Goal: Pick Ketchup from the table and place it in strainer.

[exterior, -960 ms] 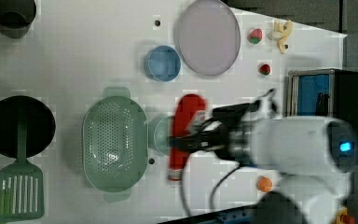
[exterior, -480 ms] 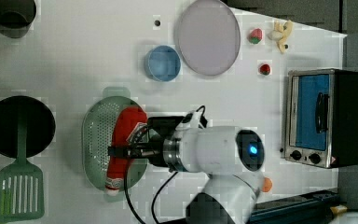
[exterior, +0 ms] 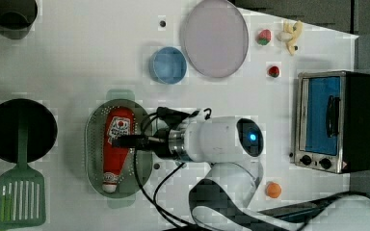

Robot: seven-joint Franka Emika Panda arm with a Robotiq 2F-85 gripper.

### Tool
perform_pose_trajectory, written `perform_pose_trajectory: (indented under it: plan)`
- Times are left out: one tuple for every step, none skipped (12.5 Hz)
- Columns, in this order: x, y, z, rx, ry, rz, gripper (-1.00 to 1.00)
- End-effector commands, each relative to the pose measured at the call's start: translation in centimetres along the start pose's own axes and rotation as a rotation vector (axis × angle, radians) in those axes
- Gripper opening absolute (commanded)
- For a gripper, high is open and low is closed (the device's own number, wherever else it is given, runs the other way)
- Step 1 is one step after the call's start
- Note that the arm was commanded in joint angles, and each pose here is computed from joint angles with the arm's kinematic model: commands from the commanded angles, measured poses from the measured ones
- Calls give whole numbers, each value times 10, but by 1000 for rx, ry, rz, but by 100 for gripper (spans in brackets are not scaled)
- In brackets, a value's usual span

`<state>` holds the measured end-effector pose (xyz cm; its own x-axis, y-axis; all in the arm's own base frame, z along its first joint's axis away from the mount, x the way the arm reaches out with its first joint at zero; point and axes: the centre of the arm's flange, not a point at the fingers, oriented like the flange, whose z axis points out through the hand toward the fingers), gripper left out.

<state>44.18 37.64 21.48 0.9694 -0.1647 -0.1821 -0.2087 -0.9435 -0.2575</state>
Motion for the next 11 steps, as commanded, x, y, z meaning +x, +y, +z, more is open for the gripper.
perform_pose_trajectory:
  plan:
    - [-10,-54,-127,37,148,65,100]
    - [-11,-50,-156,-8,153,73,100]
    - [-11,-42,-186,-59,153,92,100]
    - [-12,-31,-216,-110,148,116,100]
    - [-13,-19,-243,-160,135,145,100]
    - [-13,-7,-268,-200,123,177,100]
    - [-12,5,-291,-228,113,212,100]
    - [-7,19,-315,-238,115,248,100]
    - [0,34,-339,-234,127,289,100]
    - [9,52,-363,-220,144,336,100]
    - [20,72,-383,-205,159,381,100]
